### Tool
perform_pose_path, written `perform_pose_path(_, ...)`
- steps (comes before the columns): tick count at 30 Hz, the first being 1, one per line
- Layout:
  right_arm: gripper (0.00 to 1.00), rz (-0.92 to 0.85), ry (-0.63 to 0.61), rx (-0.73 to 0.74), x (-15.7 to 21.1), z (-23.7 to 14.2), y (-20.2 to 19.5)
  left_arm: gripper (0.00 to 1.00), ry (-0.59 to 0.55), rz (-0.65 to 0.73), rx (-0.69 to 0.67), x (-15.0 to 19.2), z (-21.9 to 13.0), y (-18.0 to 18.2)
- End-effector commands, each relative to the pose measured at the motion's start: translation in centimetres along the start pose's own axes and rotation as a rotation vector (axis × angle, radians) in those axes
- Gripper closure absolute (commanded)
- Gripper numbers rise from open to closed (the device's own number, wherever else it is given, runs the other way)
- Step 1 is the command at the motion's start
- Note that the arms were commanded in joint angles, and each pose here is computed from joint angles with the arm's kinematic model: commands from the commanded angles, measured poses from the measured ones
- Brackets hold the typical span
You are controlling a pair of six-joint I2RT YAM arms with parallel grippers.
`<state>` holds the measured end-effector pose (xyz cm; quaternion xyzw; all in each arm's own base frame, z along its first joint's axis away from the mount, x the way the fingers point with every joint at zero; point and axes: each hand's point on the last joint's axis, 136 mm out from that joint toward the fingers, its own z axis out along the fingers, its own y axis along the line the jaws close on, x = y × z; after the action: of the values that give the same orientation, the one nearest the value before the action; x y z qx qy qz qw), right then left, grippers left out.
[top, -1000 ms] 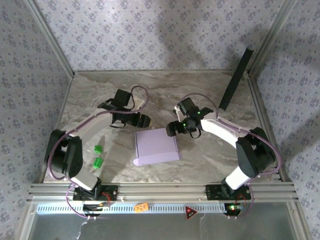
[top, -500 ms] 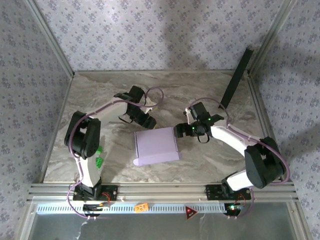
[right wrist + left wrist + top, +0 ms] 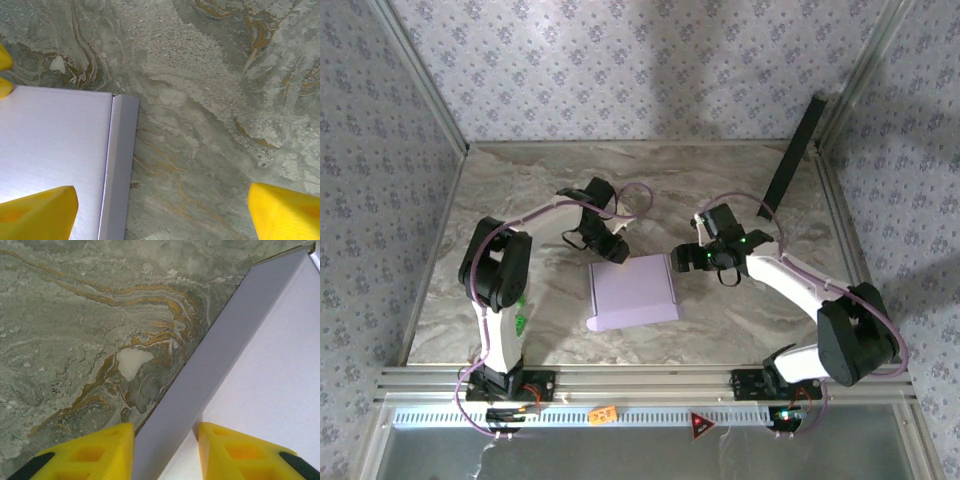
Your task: Fold the paper box
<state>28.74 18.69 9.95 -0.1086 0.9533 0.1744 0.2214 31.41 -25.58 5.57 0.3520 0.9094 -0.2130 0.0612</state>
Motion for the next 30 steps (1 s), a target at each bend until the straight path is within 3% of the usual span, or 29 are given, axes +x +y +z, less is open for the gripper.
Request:
perform_pose_path(1,0.11,-0.001,-0.011,0.021,0.0,-1.0,-0.2,0.67,0.017,0.004,-0.014,0.1,0.2,0.3)
perform_pose_path(7,0.16,-0.074,-0.053,-0.047,-0.5,-1.7,1.4,0.76,0.008,0.005,-0.018,-0.1,0.3,0.4)
perform_pose_path(13,0.17,-0.35,-0.131,-0.149,-0.4,-2.8,5.5,0.82,0.026,0.003,-0.011,0.2,0.7,0.5)
perform_pose_path(17,0.15,-0.639,-0.117,-0.241,1.9,-3.2,9.0,0.83,0.034,-0.001,-0.015,0.3,1.1,0.7)
perform_pose_path(23,0.02,-1.258,-0.09,-0.288,7.6,-3.6,13.2,0.83,0.037,0.002,-0.03,0.2,1.1,1.0)
perform_pose_path(30,0.01,-1.546,-0.101,-0.24,8.6,-3.0,14.3,0.83,0.042,0.0,-0.044,0.1,1.2,1.3)
